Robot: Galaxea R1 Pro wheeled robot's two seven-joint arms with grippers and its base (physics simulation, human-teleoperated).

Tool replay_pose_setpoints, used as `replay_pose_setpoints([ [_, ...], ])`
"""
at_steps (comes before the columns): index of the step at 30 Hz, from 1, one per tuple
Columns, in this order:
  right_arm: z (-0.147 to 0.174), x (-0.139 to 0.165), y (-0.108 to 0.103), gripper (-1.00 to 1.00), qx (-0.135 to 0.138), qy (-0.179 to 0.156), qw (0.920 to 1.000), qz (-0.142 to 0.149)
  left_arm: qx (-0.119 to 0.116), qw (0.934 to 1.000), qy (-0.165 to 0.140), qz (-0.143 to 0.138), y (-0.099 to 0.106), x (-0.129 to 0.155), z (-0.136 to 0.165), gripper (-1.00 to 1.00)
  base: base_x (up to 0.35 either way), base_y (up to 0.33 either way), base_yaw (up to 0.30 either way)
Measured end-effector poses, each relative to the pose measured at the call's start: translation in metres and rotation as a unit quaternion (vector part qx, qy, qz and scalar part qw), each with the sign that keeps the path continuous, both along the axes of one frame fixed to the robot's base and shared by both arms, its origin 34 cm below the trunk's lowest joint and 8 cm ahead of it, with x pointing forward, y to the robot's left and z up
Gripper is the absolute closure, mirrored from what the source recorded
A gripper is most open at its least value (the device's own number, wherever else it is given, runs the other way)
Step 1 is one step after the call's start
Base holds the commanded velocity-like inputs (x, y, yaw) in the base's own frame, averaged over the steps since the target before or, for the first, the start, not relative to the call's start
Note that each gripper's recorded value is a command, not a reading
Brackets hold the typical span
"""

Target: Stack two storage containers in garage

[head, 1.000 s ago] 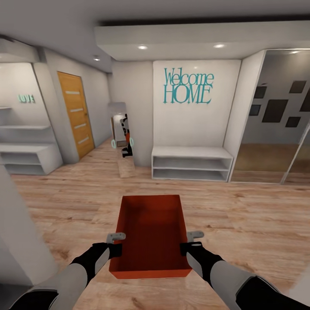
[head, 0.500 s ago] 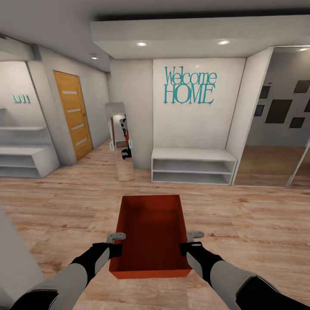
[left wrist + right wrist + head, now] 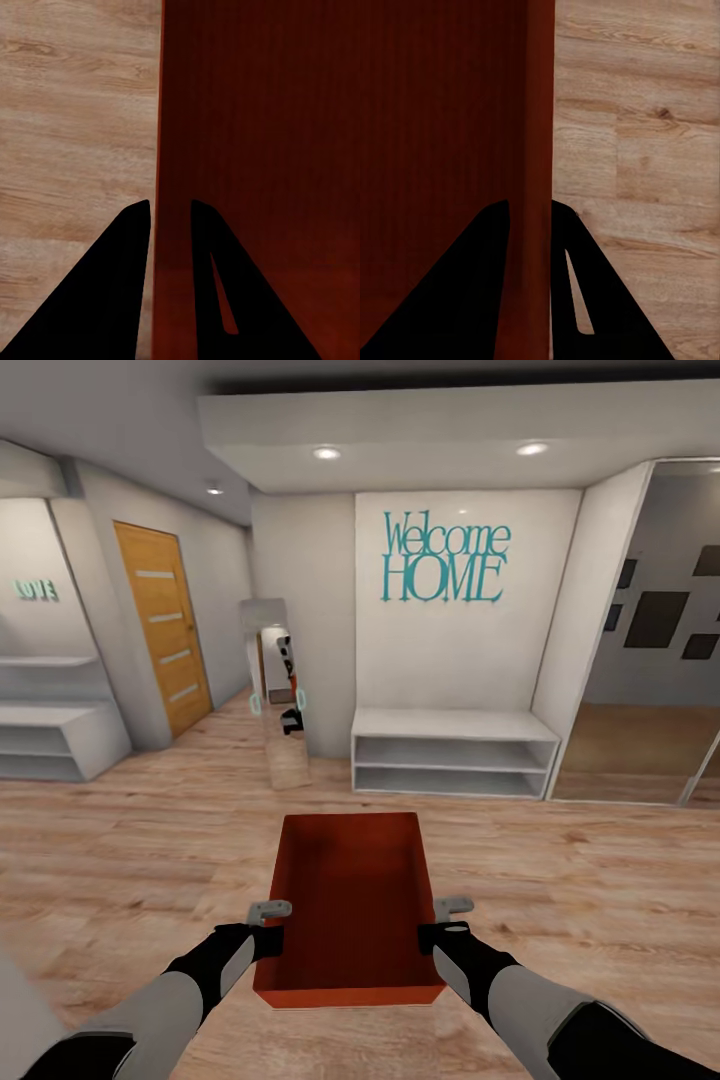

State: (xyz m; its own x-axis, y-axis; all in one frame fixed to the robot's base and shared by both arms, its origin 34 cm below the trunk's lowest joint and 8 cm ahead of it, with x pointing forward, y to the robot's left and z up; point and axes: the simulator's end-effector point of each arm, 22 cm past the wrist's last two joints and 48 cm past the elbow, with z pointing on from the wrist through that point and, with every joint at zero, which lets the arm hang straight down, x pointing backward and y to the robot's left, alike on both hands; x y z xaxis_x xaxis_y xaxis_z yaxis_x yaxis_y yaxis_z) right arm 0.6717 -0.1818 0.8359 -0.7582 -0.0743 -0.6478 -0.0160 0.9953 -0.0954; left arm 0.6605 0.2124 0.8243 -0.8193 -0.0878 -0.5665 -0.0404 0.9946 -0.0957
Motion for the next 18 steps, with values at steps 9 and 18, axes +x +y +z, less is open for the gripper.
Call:
replay_pose_setpoints([
  [9,0.0000,0.0000,0.0002,1.00,0.000,0.000,1.0000,0.000,0.000,1.0000,0.000,0.000,0.0002,0.0000,0.0000,1.00,0.322,0.000,0.203],
  [18,-0.0001,-0.0001,0.0002,1.00,0.000,0.000,1.0000,0.000,0.000,1.0000,0.000,0.000,0.0001,-0.0001,-0.0001,1.00,0.322,0.000,0.268],
])
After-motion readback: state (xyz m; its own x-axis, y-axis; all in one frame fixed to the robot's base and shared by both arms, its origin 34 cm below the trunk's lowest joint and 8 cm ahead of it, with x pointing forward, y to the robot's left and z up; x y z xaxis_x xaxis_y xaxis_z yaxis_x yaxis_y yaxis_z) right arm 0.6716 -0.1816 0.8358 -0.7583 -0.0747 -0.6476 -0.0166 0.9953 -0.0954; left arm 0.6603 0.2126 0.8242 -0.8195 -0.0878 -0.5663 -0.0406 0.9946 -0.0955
